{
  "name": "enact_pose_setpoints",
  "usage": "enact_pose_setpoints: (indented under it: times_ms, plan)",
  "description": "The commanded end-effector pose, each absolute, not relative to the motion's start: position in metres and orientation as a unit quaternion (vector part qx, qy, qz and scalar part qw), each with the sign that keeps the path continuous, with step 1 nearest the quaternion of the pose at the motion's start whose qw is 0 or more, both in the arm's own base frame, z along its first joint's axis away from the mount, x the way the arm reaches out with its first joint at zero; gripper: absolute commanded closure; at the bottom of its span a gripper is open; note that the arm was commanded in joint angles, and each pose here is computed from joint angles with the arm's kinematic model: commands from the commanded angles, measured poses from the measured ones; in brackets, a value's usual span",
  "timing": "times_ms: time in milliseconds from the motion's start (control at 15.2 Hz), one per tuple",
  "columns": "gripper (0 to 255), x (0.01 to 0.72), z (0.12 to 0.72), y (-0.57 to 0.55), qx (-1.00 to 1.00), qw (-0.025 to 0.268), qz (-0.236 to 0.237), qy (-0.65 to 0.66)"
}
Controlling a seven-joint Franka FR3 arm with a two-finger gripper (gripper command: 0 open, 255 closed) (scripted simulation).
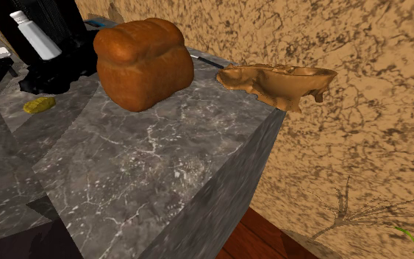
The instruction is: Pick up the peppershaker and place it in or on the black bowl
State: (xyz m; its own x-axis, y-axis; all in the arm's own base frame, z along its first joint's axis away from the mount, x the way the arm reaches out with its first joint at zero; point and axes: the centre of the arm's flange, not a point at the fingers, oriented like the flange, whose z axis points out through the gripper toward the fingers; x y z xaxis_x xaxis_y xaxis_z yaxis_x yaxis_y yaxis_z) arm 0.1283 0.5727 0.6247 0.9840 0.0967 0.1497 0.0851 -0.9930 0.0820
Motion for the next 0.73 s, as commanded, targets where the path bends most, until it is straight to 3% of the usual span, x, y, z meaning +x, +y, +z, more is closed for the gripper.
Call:
enact_pose_setpoints:
  times_ms: [0,198,660]
  plan:
    - [0,0.126,0.638,0.574,0.995,0.038,0.077,0.046]
    - [0,0.121,0.674,0.576,0.995,0.038,0.077,0.046]
    - [0,0.121,0.674,0.576,0.995,0.038,0.077,0.046]
